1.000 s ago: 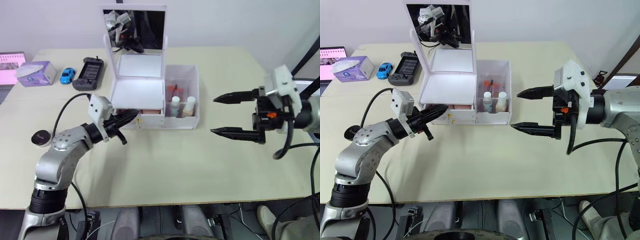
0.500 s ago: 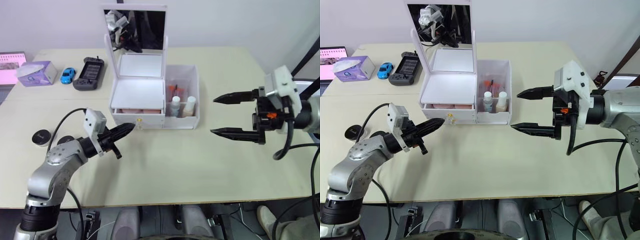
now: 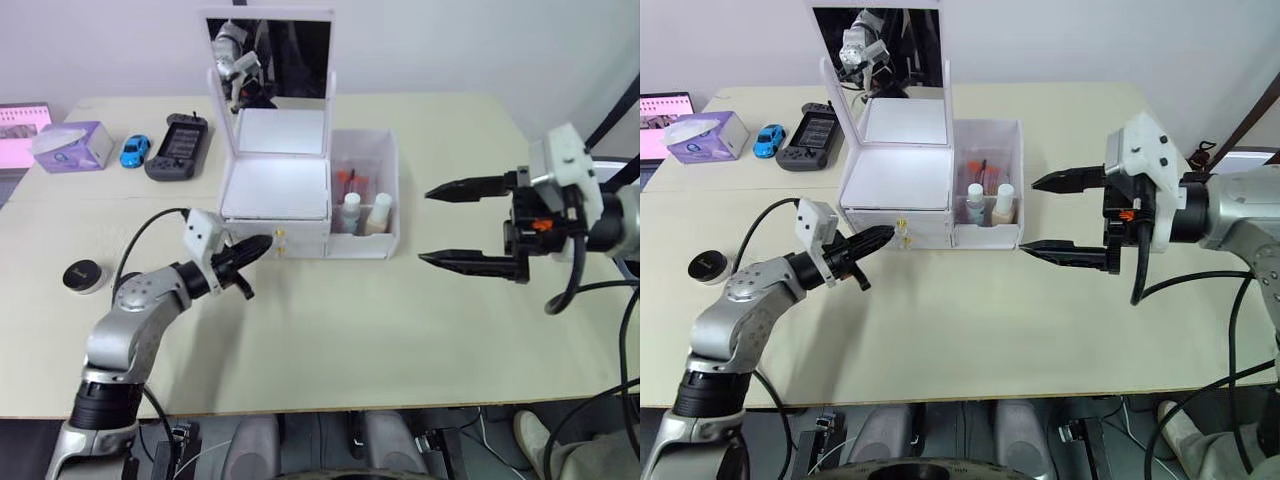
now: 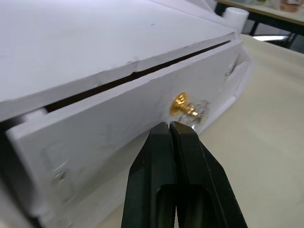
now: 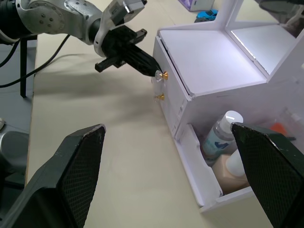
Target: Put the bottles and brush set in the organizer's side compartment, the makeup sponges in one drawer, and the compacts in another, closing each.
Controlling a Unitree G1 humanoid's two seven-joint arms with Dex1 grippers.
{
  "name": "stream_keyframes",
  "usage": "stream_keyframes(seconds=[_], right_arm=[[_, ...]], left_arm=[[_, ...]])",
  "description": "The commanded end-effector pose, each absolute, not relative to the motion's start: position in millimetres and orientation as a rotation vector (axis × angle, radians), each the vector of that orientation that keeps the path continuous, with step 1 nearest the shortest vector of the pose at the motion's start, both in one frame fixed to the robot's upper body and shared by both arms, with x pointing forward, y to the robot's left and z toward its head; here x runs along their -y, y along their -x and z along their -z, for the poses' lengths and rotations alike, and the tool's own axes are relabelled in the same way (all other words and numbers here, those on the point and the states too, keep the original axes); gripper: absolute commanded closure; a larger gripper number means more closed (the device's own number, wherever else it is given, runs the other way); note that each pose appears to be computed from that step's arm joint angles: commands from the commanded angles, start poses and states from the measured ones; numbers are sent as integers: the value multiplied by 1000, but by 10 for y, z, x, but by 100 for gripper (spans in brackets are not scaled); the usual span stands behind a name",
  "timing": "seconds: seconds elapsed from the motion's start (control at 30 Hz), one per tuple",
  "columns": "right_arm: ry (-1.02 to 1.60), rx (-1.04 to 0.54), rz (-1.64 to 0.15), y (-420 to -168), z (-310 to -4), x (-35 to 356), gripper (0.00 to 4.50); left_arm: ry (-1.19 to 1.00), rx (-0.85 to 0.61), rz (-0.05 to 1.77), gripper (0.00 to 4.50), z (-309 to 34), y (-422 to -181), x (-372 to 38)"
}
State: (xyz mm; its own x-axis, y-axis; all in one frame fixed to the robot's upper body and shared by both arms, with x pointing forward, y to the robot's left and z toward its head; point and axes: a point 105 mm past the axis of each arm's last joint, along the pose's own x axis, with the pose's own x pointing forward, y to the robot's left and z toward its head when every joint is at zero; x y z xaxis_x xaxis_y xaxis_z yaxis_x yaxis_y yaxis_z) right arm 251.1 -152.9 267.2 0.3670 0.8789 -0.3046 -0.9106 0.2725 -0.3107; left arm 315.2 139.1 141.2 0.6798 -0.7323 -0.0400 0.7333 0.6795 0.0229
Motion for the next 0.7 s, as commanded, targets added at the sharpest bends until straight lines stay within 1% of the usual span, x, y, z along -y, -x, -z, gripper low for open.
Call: stream_keyframes(seconds=[0.03,0.37,0.57,0.7], right_arm=[[502,-47,-1200,-2487,-2781,1515,0],[505,-50,-1192,-2495,-2795,1511,0],[504,-48,-1191,-2503,-2796,1504,0],[503,-46,-1190,-2504,-2798,1497,0]], left_arm=[[-81,38,825,441,-1552,-3170,-1362],[-107,51,774,441,-1594,-3231,-1473],[-88,64,795,441,-1624,-3244,-1357],[-82,75,776,441,-1674,-3272,-1359]])
